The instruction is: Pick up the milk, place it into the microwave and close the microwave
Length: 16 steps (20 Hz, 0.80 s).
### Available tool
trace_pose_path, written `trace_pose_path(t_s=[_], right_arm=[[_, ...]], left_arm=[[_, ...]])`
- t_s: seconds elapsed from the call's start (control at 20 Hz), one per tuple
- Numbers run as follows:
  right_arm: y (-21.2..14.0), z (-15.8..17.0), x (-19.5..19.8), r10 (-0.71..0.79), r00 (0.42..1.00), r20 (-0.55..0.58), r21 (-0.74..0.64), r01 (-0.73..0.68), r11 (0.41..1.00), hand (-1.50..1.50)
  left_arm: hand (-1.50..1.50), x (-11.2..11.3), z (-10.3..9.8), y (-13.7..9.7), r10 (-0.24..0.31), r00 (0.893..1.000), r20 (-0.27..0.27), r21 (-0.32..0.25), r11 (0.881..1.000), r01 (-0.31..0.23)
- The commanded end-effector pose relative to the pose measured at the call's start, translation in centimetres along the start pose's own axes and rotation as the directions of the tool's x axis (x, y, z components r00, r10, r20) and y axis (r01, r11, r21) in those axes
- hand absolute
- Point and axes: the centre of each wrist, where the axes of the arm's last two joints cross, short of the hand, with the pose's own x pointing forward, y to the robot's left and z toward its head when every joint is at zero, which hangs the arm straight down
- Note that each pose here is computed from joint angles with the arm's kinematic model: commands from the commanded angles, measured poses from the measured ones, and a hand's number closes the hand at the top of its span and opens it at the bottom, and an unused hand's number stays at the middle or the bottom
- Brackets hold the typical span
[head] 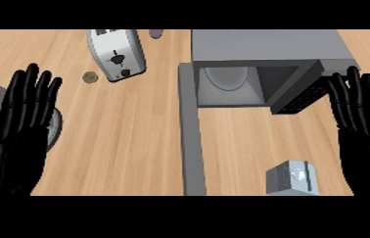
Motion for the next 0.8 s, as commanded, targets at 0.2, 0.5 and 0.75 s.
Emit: trace_pose_path(t_s=[0.2, 0.5, 0.75], right_arm=[[2.4, 3.4, 5.2, -0.104, 0.995, -0.008, 0.055, 0.104, 0.993, -1.5], [3.1, 5.6, 8.0, -0.11, 0.984, -0.144, 0.148, 0.131, 0.98, -1.5], [2.1, 6.9, 10.0, -0.07, 0.987, -0.146, 0.11, 0.087, 0.99, -1.5]], left_arm=[[-1.5, 0.7, -1.1, 3.0, 0.003, 1.0, 0.029, 0.024, 1.0, -0.004], [-1.5, -1.0, 1.6, 5.2, 0.051, 0.995, -0.085, 0.106, 0.993, -0.042], [-1.5, 2.5, 3.3, 5.6, 0.053, 0.995, -0.088, 0.109, 0.993, -0.043]])
